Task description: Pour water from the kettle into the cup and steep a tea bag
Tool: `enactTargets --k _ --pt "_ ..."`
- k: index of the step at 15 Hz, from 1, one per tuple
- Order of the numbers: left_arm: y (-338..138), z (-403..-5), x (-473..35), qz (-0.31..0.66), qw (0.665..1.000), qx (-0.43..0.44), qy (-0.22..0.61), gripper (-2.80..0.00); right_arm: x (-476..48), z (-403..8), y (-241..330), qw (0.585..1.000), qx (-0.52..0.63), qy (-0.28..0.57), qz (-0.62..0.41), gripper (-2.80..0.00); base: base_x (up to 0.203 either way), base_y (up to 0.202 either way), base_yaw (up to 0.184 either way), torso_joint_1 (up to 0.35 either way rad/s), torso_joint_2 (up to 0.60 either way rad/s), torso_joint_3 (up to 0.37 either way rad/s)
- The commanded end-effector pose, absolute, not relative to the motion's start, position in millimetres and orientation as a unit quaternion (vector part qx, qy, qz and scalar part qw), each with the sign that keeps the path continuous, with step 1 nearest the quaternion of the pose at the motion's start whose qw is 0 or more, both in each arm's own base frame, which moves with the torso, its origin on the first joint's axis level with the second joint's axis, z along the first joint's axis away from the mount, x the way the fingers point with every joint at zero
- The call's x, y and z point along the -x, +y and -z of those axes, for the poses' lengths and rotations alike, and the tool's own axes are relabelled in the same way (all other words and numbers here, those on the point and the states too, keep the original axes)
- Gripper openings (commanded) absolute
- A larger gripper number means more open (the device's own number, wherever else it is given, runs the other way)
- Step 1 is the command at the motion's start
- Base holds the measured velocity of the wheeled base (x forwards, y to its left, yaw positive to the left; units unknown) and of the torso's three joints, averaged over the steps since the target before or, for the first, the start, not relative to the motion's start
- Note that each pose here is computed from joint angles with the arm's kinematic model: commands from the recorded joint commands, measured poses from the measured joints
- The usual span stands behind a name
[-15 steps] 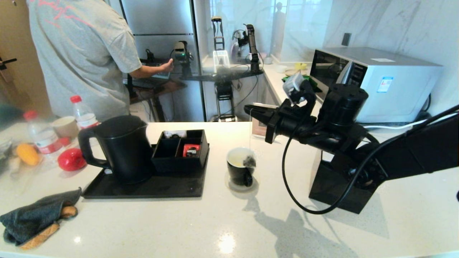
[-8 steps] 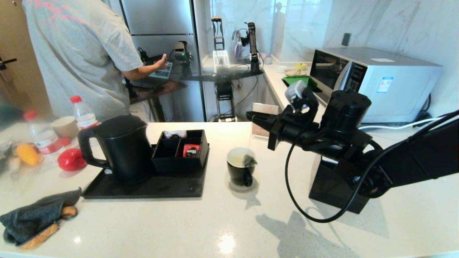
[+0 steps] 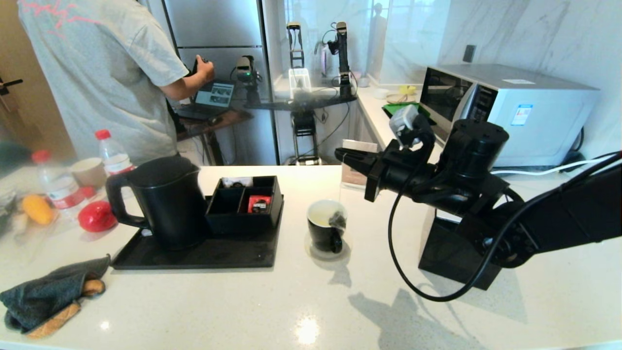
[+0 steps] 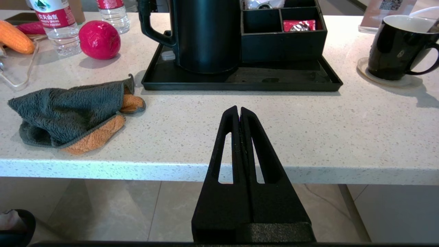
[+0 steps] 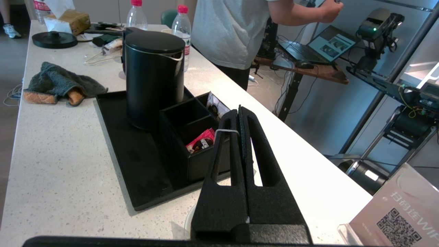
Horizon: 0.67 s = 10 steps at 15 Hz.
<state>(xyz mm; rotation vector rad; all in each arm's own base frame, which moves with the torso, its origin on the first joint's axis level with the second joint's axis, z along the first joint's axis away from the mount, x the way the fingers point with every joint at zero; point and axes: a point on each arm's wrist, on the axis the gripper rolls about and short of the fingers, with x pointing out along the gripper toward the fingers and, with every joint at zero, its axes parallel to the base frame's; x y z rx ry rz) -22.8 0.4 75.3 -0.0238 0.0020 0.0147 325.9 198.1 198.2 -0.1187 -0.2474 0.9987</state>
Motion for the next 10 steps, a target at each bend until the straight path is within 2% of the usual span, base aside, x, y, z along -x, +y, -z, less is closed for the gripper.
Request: enactTargets --k 1,6,10 --pt "0.4 -75.3 22.8 -0.008 1.000 0.012 0.001 -2.80 -322.7 -207.5 196.5 0.867 0.057 -0.132 -0.477 -2.80 0.000 0.000 0.000 0.000 0.00 0.000" --pt "0.4 -75.3 22.8 -0.008 1.000 0.012 0.001 -2.80 -311.4 -237.6 187.3 0.866 0.056 -0.163 -0.470 -2.80 0.000 0.000 0.000 0.000 0.00 0.000" --pt "0.4 -75.3 22.8 -0.008 1.000 0.012 0.001 -2.80 -304.6 -265.1 159.4 0.878 0.061 -0.180 -0.440 -2.80 0.000 0.000 0.000 0.000 0.00 0.000"
